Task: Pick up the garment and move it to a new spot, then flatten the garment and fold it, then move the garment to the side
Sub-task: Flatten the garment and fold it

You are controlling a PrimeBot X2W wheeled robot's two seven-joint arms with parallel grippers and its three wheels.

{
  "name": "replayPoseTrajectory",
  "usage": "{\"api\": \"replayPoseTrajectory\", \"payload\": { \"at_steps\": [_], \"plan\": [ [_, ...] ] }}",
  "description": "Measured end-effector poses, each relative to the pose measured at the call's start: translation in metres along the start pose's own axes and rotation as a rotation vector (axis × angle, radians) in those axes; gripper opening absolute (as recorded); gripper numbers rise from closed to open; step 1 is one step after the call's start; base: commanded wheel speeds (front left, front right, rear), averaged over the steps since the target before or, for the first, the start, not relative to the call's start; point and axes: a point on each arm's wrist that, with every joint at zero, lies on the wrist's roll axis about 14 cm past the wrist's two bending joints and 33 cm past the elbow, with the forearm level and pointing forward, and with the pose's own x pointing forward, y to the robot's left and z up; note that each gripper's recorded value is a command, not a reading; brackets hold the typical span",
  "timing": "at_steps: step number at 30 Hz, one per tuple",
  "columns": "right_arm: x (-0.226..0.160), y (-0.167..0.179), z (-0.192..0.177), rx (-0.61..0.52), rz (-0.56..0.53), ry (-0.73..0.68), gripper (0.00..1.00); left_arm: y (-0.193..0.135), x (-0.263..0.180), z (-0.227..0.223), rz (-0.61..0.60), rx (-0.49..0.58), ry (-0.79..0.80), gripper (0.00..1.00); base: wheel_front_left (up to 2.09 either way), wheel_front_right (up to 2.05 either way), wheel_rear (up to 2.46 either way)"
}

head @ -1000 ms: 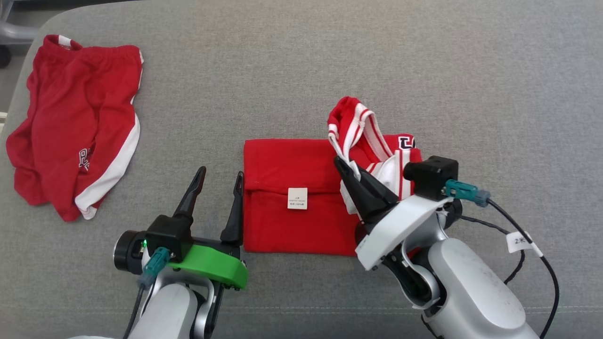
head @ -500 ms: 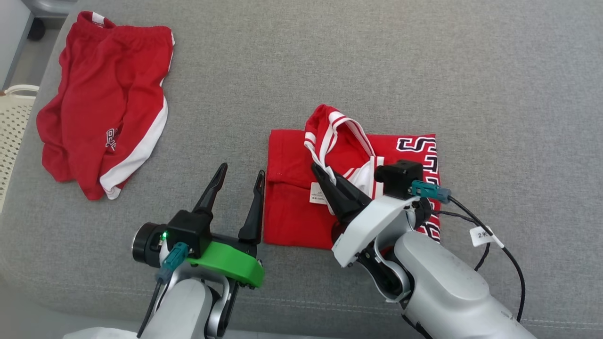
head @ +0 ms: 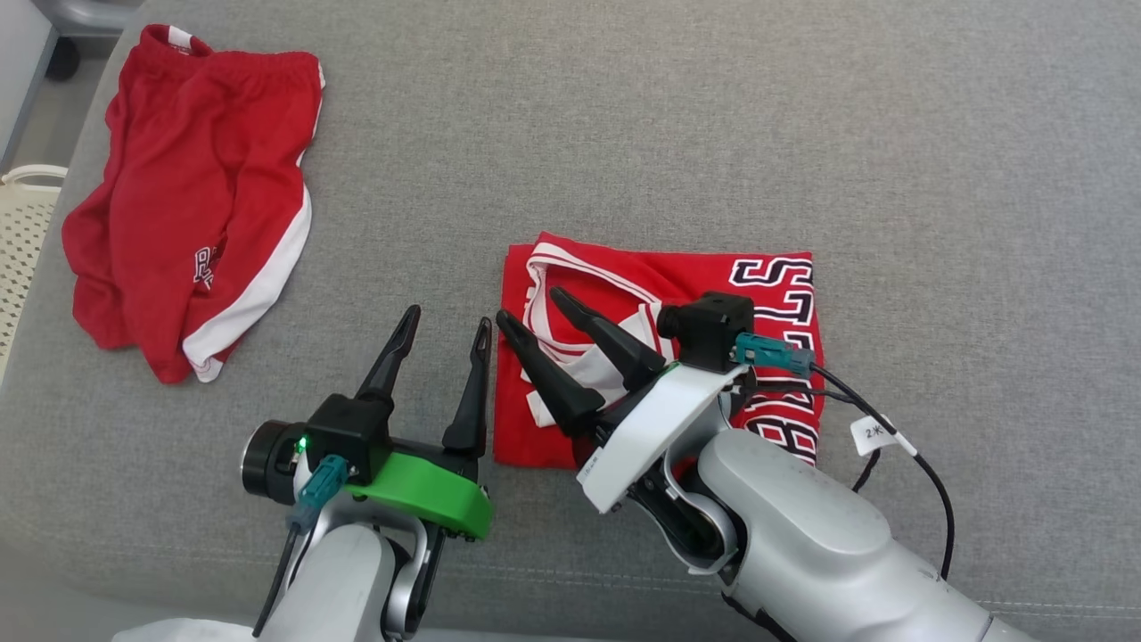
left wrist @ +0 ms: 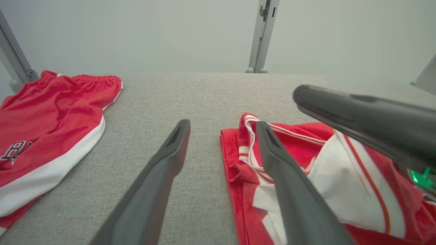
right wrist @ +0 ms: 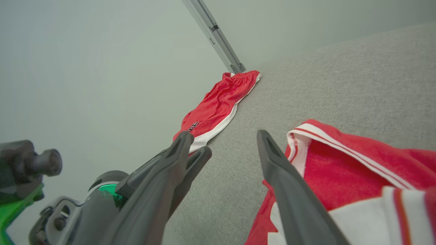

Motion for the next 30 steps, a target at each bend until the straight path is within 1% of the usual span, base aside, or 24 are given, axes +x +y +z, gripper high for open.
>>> {"api": "replayPoseTrajectory", "payload": {
  "at_steps": [5,6,8,11,12,14,16,17,23,27,30],
  "plan": [
    [0.000,0.026,0.033,-0.003,0.070,-0.105,1.00,-0.001,0.002,0.003,-0.003,0.004,-0.009,1.00,0.00,0.00,0.00],
    [-0.003,0.028,0.042,-0.002,0.075,-0.133,1.00,-0.001,0.001,0.003,-0.004,0.005,-0.009,1.00,0.00,0.00,0.00],
    [-0.011,0.024,0.065,-0.036,0.061,-0.205,1.00,-0.001,0.002,0.005,-0.004,0.009,-0.015,1.00,0.00,0.00,0.00],
    [-0.034,0.000,0.100,-0.133,-0.017,-0.304,1.00,0.000,0.003,0.013,-0.002,0.026,-0.039,1.00,0.00,0.00,0.00],
    [-0.043,-0.007,0.109,-0.148,-0.050,-0.335,1.00,0.002,0.003,0.016,0.001,0.033,-0.048,1.00,0.00,0.00,0.00],
    [-0.061,-0.022,0.122,-0.207,-0.113,-0.373,1.00,0.004,0.003,0.021,0.003,0.043,-0.061,1.00,0.00,0.00,0.00],
    [-0.078,-0.034,0.134,-0.241,-0.174,-0.412,1.00,0.005,0.001,0.024,0.009,0.051,-0.068,1.00,0.00,0.00,0.00],
    [-0.078,-0.034,0.134,-0.241,-0.174,-0.412,1.00,0.005,0.001,0.024,0.009,0.051,-0.068,1.00,0.00,0.00,0.00],
    [-0.131,-0.066,0.155,-0.375,-0.357,-0.462,1.00,0.013,-0.004,0.037,0.030,0.077,-0.105,1.00,0.00,0.00,0.00],
    [-0.163,-0.083,0.156,-0.479,-0.461,-0.430,1.00,0.020,-0.009,0.046,0.056,0.090,-0.130,1.00,0.00,0.00,0.00],
    [-0.183,-0.091,0.153,-0.522,-0.524,-0.406,1.00,0.024,-0.014,0.052,0.070,0.098,-0.145,1.00,0.00,0.00,0.00]
  ]
}}
